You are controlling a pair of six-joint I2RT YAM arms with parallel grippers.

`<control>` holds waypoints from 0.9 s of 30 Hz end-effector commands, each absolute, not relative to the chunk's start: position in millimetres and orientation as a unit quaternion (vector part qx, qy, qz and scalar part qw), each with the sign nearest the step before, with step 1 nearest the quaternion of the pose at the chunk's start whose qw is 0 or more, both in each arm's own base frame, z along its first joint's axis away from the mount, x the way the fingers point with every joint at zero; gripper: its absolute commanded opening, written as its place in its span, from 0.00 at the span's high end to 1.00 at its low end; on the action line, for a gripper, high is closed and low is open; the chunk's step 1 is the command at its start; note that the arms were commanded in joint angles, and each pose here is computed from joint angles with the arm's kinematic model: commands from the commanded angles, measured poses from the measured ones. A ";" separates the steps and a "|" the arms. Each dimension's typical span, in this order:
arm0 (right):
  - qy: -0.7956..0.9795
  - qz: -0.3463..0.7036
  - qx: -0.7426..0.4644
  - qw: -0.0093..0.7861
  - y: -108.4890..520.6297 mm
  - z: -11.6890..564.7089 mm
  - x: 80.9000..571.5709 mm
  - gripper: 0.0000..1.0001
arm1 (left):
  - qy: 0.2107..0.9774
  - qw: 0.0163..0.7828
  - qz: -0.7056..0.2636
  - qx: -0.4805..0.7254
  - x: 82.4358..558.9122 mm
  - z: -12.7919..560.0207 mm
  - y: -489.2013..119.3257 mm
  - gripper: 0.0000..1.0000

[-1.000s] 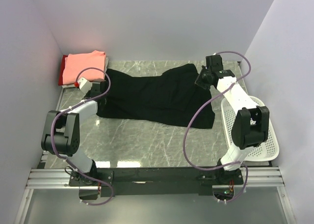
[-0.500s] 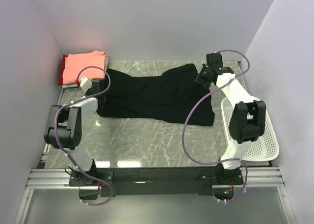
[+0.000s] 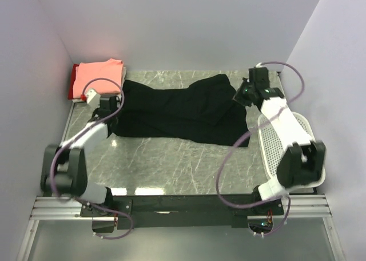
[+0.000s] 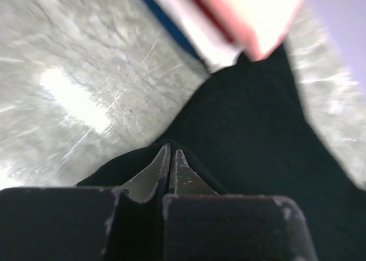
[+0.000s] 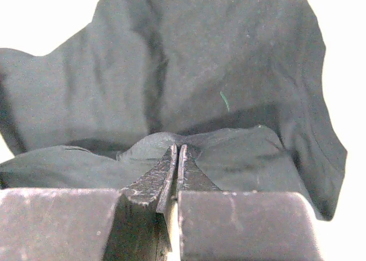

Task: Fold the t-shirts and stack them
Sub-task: Flatten the tshirt out

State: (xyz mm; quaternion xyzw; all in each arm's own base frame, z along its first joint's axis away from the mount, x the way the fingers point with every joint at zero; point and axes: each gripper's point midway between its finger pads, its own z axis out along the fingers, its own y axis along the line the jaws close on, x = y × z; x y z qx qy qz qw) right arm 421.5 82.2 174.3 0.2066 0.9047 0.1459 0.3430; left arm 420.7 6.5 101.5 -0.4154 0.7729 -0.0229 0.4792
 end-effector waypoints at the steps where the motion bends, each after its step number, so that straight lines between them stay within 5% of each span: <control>1: 0.862 0.164 0.205 0.434 70.9 249.0 392.9 1.00 | 0.740 0.531 -0.038 -0.412 400.0 151.5 15.2 0.99; 11: 0.815 0.180 0.198 0.514 53.0 316.0 284.4 1.00 | 0.708 0.569 -0.071 -0.412 332.7 200.0 20.4 0.99; 27: 0.771 0.201 0.197 0.571 43.6 383.6 214.3 1.00 | 0.635 0.669 -0.129 -0.364 274.5 337.3 20.9 0.99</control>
